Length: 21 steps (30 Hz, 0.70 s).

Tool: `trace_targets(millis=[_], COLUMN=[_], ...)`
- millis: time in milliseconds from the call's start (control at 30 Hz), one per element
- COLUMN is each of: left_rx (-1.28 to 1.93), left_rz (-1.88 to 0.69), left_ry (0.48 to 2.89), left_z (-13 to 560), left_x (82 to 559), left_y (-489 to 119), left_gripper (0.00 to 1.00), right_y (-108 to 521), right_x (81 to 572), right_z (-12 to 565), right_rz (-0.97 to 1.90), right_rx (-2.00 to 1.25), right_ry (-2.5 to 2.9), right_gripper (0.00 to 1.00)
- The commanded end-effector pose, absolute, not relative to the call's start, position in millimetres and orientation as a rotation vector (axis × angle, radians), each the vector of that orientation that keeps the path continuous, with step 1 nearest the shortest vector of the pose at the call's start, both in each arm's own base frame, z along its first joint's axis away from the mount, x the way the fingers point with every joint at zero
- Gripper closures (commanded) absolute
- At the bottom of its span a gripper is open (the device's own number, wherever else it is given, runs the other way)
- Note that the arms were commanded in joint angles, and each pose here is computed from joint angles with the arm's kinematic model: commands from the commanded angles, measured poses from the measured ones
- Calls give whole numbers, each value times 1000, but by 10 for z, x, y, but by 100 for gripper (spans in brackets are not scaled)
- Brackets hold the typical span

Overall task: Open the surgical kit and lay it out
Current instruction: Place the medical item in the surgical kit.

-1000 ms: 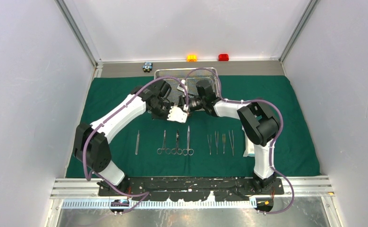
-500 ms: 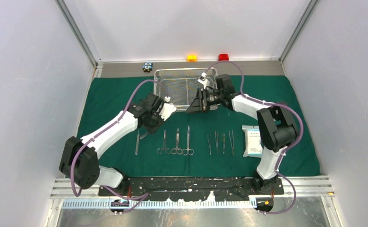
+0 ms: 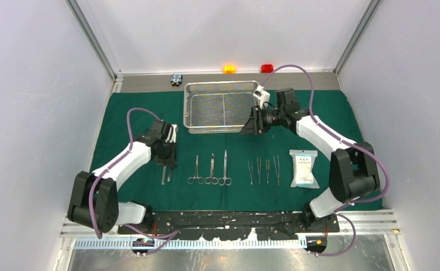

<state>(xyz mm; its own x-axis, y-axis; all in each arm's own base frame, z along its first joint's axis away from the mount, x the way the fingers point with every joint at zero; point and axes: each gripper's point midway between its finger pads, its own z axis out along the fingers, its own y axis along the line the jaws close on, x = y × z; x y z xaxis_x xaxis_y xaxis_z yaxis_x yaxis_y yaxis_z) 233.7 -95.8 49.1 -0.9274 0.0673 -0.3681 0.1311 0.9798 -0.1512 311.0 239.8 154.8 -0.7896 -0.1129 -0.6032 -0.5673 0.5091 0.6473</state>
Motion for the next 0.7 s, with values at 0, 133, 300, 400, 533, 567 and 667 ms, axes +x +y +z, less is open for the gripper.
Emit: trace_targets(millis=[0,133,300,400,533,567,667], left_rx=[32,-3,-87,-105,-111,-112,-112], left_rz=[-262,-180,-154,-152,-147,-149,-151], left_ry=[2743,2757,2774,2784,2794,2796,2807], left_z=[502,441,404,380,357,352,317], left_x=[2412,2470,2485,2485,2482,2480,2474], left_y=[-998,-889,-755,-740,-732,-735,-741], left_gripper=[100,100,100,100,98,97,96], right_y=[2295,2238,2230,2241,2247,2252,2255], right_x=[3214,3228,3239,3243,3252,3252,3264], right_z=[1727,1663,1656,1636,1599,1588,1563], right_rz=[1119,1129,1152,1166,1176,1178,1183], right_rx=[-614,-581,-564,-559,-549,-549,-543], right_ry=[2183,2195,2189,2192,2203,2206,2213], right_gripper=[63,63,63,64,64,65,65])
